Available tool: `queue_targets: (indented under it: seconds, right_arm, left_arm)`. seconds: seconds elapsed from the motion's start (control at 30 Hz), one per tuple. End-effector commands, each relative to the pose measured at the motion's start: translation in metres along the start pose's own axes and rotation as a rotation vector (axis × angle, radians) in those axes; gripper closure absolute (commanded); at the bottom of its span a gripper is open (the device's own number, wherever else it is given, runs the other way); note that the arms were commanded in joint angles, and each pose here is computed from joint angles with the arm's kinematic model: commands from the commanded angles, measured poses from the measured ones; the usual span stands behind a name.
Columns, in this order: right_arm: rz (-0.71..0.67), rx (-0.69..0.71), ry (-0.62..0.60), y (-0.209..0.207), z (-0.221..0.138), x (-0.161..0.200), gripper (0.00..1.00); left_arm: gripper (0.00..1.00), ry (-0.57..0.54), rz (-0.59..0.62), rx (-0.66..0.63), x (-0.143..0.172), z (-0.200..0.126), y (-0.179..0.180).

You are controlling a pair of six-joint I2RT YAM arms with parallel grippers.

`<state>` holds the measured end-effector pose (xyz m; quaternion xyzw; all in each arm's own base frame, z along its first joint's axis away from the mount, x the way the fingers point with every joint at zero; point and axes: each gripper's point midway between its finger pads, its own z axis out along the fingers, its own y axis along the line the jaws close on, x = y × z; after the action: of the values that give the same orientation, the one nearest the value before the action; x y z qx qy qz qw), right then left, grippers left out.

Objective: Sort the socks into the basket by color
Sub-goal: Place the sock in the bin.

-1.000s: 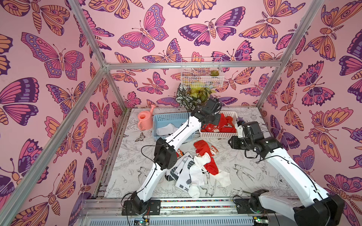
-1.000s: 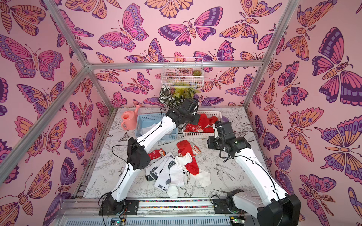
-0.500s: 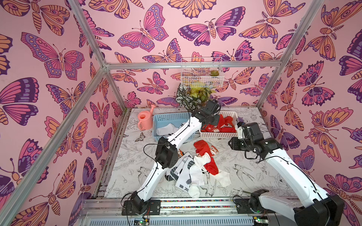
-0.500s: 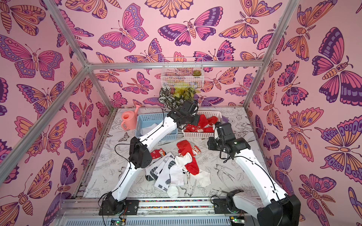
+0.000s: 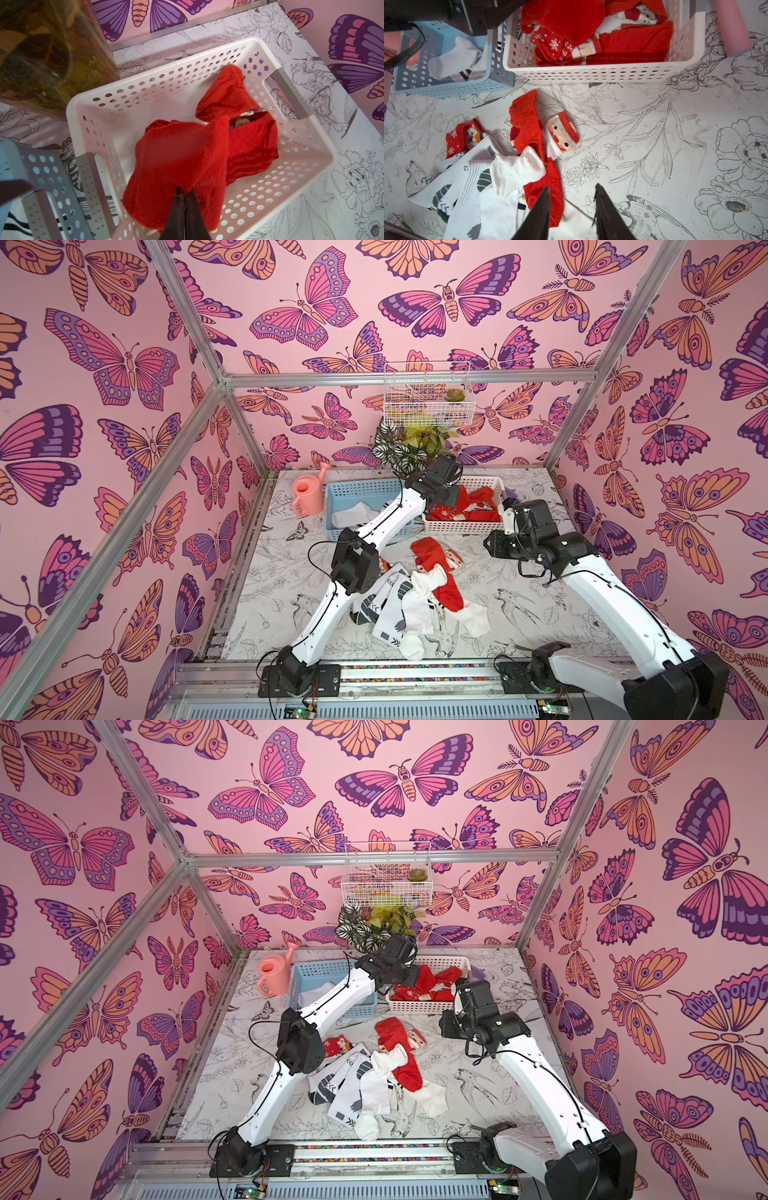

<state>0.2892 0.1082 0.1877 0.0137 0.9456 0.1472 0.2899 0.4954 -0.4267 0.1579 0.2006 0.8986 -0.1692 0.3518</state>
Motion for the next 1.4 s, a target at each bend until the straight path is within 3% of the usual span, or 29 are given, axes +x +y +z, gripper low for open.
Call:
queue_targets:
  seconds: [0.0,0.4,0.6,0.97,1.37]
  right_arm:
    - [0.017,0.011,0.004,-0.003,0.002,-0.001,0.62]
    - [0.024,0.018,0.016,-0.004,0.006,-0.001,0.62]
    - [0.026,0.013,0.027,-0.002,0.009,-0.001,0.62]
    - [0.025,-0.021,0.06,0.004,0.014,0.002,0.62]
    - [0.025,-0.055,0.074,0.009,0.021,0.003,0.62]
  left_arm:
    - [1.0,-0.003,0.007,-0.028,0.002,0.015,0.013]
    - [0.98,0.021,-0.017,-0.037,0.014,0.043,0.03]
    - [0.87,0.022,-0.031,-0.036,0.015,0.047,0.035]
    - [0.57,-0.008,-0.037,-0.055,0.004,0.039,0.041]
    - [0.53,-0.062,-0.031,-0.042,-0.019,0.017,0.036]
